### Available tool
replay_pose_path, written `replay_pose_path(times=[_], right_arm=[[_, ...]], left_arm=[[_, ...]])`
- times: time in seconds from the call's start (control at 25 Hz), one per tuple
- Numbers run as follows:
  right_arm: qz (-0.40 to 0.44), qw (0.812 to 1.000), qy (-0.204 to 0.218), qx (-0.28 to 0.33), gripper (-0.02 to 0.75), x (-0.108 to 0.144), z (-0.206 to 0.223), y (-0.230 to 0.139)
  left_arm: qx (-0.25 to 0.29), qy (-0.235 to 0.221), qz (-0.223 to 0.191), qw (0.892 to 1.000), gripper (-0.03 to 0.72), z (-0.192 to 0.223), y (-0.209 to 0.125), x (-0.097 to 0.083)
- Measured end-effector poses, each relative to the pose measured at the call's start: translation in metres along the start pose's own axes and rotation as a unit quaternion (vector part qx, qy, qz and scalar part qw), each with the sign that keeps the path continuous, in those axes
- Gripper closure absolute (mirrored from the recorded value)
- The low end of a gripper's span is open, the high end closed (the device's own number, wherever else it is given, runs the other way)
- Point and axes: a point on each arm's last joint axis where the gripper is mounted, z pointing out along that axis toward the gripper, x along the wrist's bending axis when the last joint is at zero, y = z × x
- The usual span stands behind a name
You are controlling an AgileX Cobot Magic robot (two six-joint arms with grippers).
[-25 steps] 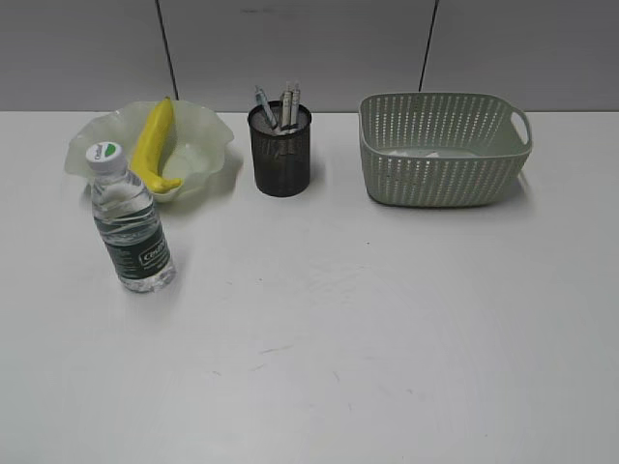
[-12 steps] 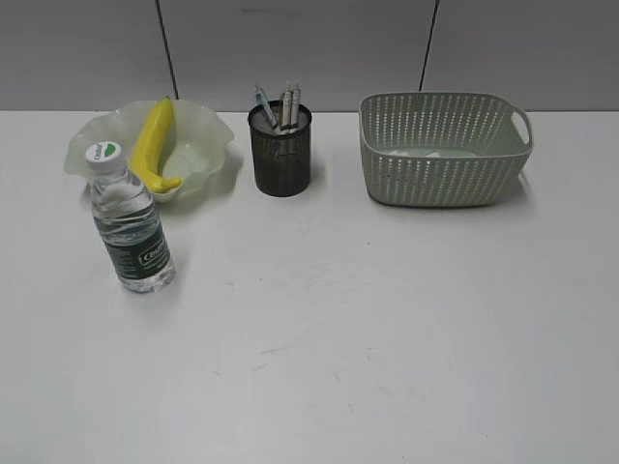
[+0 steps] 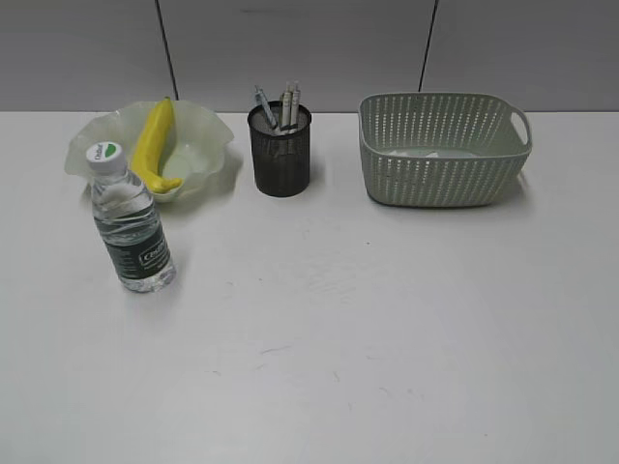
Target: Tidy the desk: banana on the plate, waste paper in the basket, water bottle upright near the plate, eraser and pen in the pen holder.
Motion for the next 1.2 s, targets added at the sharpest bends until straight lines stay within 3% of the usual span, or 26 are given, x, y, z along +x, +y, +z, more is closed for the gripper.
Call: replay_pose_path(times=[0.24, 0.4, 1.2], right_arm=[[0.064, 0.989, -0.137, -0.001, 0.37, 0.0022, -0.0015, -0.0007], [0.084, 0.98, -0.18, -0.002, 0.37, 0.003, -0.0019, -0.0009], [0.088, 0.978, -0.188, -0.002, 0.37, 0.0032, -0.0019, -0.0009]], left_arm=[[-0.003, 0.06, -0.027, 0.998, 0.375, 0.001, 0.0004, -0.0013], [-0.004, 0.077, -0.035, 0.996, 0.375, 0.0014, 0.0005, -0.0016], [-0.005, 0.08, -0.037, 0.996, 0.375, 0.0014, 0.0006, -0.0017]])
